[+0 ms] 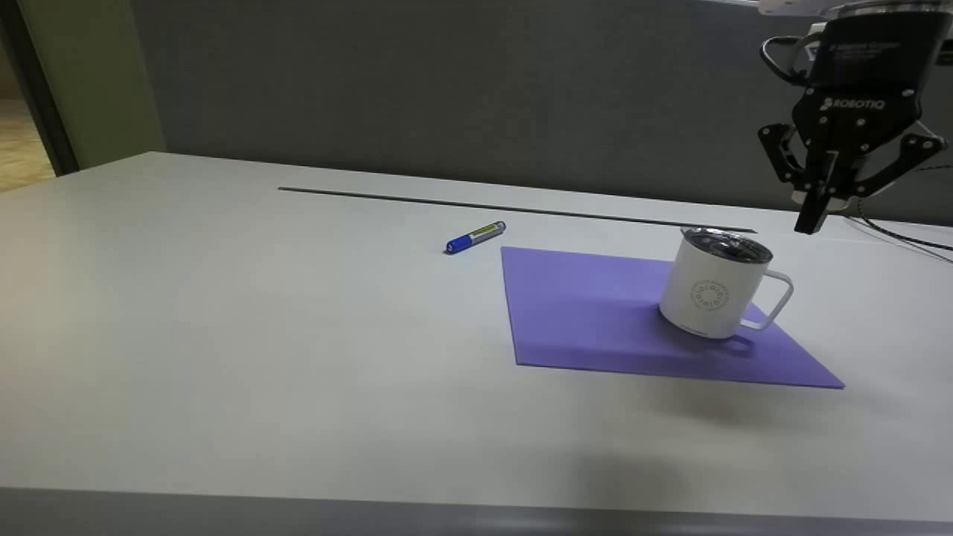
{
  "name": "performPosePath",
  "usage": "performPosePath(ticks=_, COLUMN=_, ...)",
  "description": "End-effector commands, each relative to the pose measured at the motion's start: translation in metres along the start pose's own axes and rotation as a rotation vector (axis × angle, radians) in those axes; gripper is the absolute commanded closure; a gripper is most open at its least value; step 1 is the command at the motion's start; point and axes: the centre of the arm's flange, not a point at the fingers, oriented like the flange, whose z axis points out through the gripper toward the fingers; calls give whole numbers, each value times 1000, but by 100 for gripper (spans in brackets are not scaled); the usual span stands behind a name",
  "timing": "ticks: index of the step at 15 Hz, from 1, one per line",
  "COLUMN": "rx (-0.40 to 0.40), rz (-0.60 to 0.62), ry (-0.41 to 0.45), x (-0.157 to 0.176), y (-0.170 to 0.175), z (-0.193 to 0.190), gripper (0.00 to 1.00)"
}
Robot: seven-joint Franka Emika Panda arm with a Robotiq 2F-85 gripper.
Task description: Close the mouth of the thermocup
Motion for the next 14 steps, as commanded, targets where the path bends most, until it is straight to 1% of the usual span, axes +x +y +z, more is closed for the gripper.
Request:
performPosePath(ticks=1, rx=-29, rz=-60, ry=-3, x=-10, y=5, z=9, gripper=100)
performPosePath(ticks=4, rx=-50, rz=-114, ry=18, x=-16, y=12, z=15, gripper=100)
performPosePath(ticks=7, rx=-76, rz=-163, ry=67, x=-19, y=20, z=19, gripper=100)
performPosePath(ticks=10, rx=-71, rz=-186, ry=103, x=-14, y=28, z=25, gripper=100)
performPosePath(ticks=14, rx=-45, rz=-170, ry=158, x=-9, y=35, z=29, gripper=100)
